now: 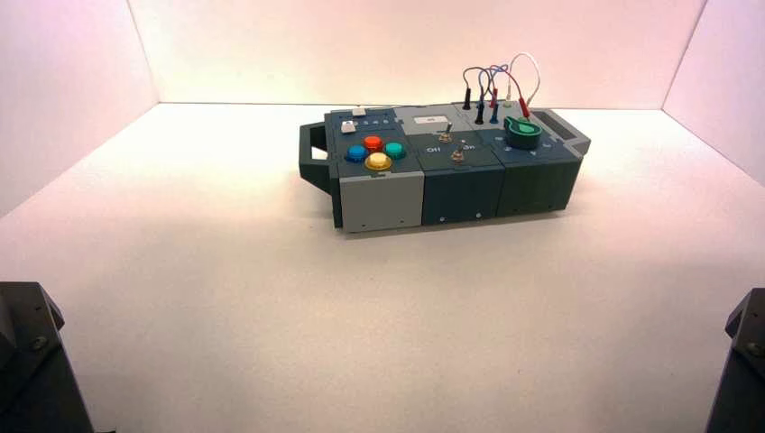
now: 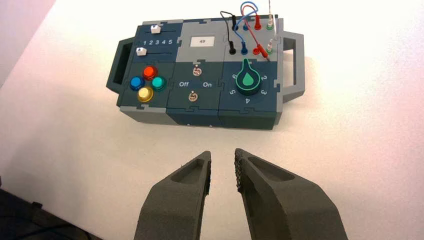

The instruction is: Insert the red wire.

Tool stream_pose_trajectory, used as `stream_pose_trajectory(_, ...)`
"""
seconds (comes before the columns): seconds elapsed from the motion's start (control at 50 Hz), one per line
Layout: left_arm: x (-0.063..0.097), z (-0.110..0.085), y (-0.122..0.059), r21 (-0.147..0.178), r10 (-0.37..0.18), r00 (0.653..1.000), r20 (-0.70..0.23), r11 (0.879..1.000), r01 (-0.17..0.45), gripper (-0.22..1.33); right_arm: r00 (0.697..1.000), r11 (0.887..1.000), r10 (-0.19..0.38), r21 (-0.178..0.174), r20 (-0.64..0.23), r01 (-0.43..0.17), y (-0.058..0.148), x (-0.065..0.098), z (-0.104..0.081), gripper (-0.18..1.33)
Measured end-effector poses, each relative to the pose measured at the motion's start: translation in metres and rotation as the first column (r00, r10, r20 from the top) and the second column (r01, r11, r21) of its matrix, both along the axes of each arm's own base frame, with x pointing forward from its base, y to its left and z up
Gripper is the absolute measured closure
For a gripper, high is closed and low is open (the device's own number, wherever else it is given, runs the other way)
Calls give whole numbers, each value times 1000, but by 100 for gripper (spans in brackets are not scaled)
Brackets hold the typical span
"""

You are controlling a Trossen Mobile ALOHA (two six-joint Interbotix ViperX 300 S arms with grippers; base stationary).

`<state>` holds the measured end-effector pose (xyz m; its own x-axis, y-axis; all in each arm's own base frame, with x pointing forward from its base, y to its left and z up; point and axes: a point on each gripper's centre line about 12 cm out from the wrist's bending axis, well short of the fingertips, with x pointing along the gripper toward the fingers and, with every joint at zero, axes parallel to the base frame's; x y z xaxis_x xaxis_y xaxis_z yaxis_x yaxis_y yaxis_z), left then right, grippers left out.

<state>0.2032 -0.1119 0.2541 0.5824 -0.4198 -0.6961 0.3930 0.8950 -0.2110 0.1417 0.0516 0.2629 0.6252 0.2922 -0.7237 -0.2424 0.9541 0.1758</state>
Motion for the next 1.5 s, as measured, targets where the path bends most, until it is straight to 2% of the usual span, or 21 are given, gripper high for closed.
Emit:
stream_pose_trajectory(0.54, 0, 1, 0, -4, 1, 1000, 2, 1000, -1, 56, 1000, 1000, 0, 0, -1, 0, 0, 0, 0, 56)
stream_pose_trajectory(0.74, 0, -1, -1, -5, 1, 1000, -9, 1000, -1, 56, 1000, 1000, 11, -9, 7, -11, 2, 7, 9, 56)
stream_pose_trajectory(0.84, 2, -4, -1, -1, 3, 1000, -21, 1000, -3, 56, 1000, 1000, 18, -15, 12, -18, 3, 12, 13, 50)
stream_pose_trajectory(1.16, 12, -9, -8, 3, 4, 997, -74, 1000, -4, 56, 997, 998, 25, -56, -70, -29, 11, 49, 13, 48)
stream_pose_trajectory(1.2, 14, -9, -9, 3, 3, 997, -81, 1000, -3, 56, 996, 996, 23, -78, -90, -31, 13, 61, 11, 48)
stream_pose_trajectory(1.38, 14, -6, -10, -4, 2, 997, -82, 1000, -2, 56, 990, 988, 20, -152, -139, -41, 14, 89, 2, 48)
stream_pose_trajectory(1.5, 15, -3, -11, -8, 2, 997, -81, 1000, -2, 56, 985, 982, 21, -182, -172, -53, 16, 105, -7, 48)
